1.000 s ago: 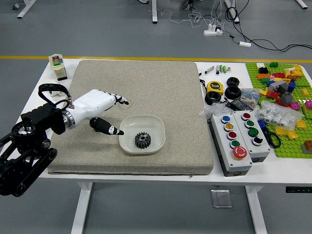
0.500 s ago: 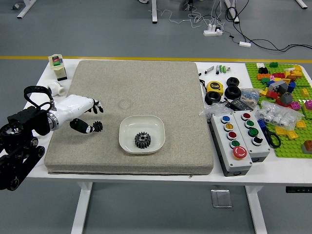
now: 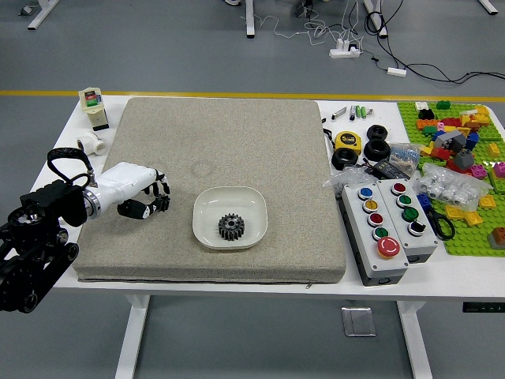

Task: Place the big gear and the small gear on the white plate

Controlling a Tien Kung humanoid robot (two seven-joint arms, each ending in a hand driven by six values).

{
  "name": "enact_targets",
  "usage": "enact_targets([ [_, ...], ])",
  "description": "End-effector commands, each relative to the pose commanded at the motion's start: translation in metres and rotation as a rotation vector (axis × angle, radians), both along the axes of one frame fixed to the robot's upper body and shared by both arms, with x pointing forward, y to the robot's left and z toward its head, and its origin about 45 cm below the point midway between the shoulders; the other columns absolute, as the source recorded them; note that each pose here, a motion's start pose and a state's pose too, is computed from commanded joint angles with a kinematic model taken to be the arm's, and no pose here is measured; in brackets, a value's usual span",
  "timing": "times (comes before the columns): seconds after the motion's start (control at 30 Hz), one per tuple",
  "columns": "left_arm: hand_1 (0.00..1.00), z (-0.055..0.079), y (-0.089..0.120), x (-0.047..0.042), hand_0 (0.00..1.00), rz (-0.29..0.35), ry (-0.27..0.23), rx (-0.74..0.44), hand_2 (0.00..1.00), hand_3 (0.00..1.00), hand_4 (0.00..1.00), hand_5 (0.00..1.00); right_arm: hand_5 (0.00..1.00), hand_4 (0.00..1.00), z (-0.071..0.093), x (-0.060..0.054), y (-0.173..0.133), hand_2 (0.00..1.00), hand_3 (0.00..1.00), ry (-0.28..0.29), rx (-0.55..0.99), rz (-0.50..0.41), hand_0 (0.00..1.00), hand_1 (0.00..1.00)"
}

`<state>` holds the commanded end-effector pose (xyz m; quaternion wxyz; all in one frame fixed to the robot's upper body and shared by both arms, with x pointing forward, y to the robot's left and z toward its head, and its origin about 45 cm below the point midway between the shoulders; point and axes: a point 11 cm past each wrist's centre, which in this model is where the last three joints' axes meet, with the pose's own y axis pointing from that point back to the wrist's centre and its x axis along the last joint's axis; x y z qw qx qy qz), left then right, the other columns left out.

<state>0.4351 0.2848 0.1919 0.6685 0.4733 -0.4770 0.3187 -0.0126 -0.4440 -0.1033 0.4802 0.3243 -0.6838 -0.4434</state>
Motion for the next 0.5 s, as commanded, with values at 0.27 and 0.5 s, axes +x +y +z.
enact_targets([
  [0.27,0.559,0.0108,-0.0016,0.0007,0.467,-0.005,-0.022,-0.007,0.602,0.667,0.563,0.002,0.800,0.945,-0.0001,-0.0013,0.0001,0.838,0.787,0.003,0.000,0.001,0.764,0.807],
  [0.5,0.605,0.0105,-0.0007,0.0012,0.476,0.002,-0.023,-0.009,0.675,0.704,0.625,0.017,0.799,0.945,-0.0003,-0.0026,0.0007,0.838,0.787,0.005,0.001,0.000,0.764,0.807],
])
